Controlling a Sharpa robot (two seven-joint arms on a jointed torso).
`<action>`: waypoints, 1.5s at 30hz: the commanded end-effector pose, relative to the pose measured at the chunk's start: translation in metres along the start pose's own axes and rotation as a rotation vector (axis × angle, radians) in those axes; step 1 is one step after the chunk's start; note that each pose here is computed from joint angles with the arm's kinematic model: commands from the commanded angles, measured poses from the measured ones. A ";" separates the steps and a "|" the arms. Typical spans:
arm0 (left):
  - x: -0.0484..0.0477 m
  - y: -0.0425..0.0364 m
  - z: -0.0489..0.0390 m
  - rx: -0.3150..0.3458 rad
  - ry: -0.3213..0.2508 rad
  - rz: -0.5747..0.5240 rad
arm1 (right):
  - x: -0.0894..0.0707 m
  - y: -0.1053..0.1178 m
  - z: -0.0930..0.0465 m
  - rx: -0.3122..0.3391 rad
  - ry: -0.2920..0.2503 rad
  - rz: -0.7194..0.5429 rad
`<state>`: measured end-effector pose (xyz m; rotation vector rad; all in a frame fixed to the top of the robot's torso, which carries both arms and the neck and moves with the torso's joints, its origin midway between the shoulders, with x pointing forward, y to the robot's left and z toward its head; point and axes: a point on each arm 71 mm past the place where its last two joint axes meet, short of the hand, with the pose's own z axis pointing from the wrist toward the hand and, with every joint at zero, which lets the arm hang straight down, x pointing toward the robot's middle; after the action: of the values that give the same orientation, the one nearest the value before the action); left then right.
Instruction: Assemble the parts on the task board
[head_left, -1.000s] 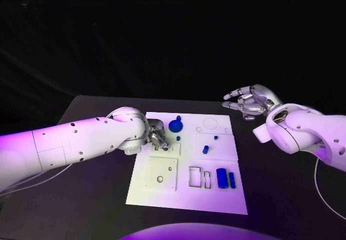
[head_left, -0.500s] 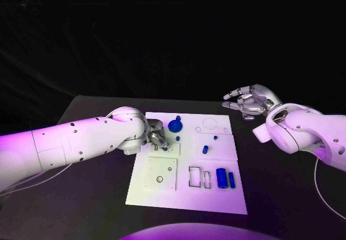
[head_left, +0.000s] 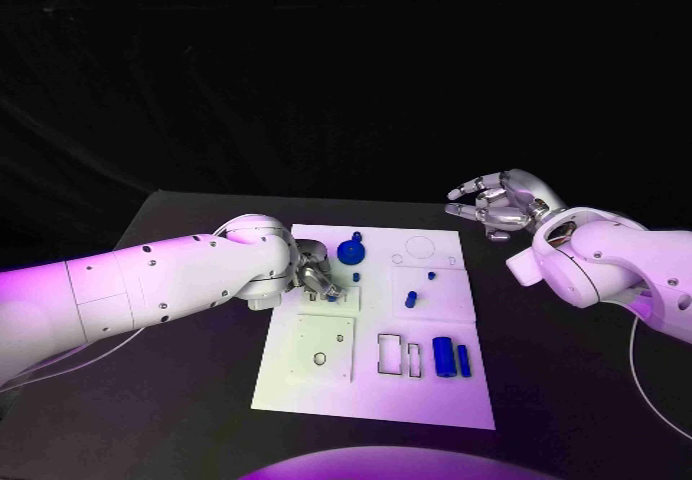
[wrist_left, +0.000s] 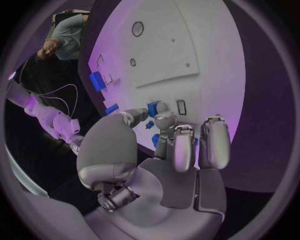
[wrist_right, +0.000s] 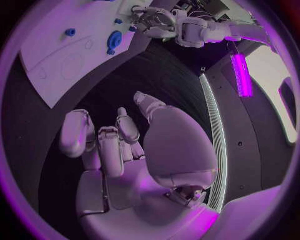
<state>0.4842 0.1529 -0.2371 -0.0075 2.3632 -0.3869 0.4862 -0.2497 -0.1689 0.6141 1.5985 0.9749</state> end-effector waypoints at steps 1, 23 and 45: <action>0.0020 -0.0024 0.0002 0.014 0.019 0.001 | 0.001 0.000 0.000 -0.006 0.010 -0.001; -0.0251 0.0049 -0.0191 0.032 -0.032 -0.063 | 0.001 -0.005 -0.002 0.005 0.008 0.003; -0.0837 0.0347 -0.0179 -0.073 -0.118 -0.068 | 0.001 -0.007 -0.002 0.009 0.008 0.004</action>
<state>0.5369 0.2021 -0.1784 -0.1732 2.2466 -0.3253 0.4853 -0.2542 -0.1748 0.6293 1.6048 0.9638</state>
